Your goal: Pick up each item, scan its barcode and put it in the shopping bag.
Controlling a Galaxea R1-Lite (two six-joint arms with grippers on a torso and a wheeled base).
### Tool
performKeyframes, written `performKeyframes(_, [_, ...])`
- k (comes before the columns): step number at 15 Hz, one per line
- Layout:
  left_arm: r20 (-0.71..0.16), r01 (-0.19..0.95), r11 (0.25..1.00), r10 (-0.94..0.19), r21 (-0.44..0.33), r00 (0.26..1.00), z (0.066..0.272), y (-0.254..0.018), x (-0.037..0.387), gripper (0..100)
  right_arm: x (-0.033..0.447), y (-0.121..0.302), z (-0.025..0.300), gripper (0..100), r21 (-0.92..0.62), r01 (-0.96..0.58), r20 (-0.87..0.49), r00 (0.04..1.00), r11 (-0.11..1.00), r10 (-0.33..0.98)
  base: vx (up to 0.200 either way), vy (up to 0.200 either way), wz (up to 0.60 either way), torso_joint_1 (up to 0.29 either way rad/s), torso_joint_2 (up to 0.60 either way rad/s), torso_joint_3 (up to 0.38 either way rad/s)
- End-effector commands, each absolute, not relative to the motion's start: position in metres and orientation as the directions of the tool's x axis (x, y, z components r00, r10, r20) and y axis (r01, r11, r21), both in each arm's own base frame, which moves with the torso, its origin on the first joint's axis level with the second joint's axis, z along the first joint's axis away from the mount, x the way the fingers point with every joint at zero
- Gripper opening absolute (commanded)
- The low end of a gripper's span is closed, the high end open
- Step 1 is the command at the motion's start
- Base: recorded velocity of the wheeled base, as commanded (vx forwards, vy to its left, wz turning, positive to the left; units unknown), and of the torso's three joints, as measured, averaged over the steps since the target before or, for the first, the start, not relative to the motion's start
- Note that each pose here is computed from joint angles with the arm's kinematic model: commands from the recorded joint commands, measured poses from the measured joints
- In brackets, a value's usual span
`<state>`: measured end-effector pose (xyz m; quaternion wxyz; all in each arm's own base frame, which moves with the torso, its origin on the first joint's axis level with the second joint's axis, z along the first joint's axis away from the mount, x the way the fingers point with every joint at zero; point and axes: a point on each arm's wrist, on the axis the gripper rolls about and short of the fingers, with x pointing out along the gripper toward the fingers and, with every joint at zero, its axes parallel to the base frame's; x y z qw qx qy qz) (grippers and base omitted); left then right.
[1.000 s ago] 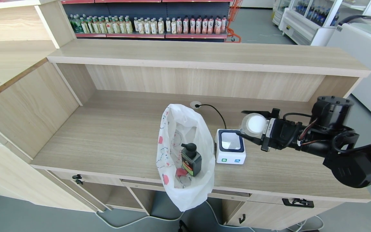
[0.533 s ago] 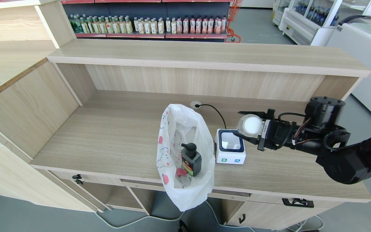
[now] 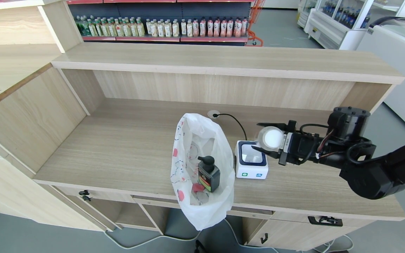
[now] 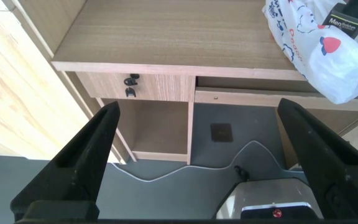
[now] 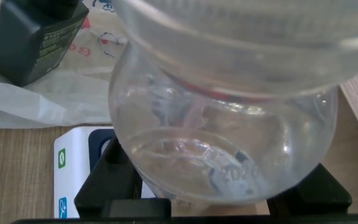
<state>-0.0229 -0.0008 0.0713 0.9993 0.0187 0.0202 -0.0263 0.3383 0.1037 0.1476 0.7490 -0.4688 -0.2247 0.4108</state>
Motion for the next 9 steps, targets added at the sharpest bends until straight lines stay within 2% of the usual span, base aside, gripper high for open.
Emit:
performKeyframes(1, [-0.041,0.054,0.998,-0.052,0.037,0.998,0.071,-0.001,-0.023,100,0.343,0.105,0.144,0,-0.886,-0.410,-0.050,0.551,0.218,0.833,0.000,0.000,0.00,0.000,0.00,0.000])
performKeyframes(9, [-0.040,0.054,0.998,-0.052,0.037,0.998,0.071,-0.001,-0.023,100,0.354,0.104,0.137,0,-0.897,-0.405,-0.052,0.500,0.180,0.864,0.000,0.000,0.00,0.000,0.00,0.000])
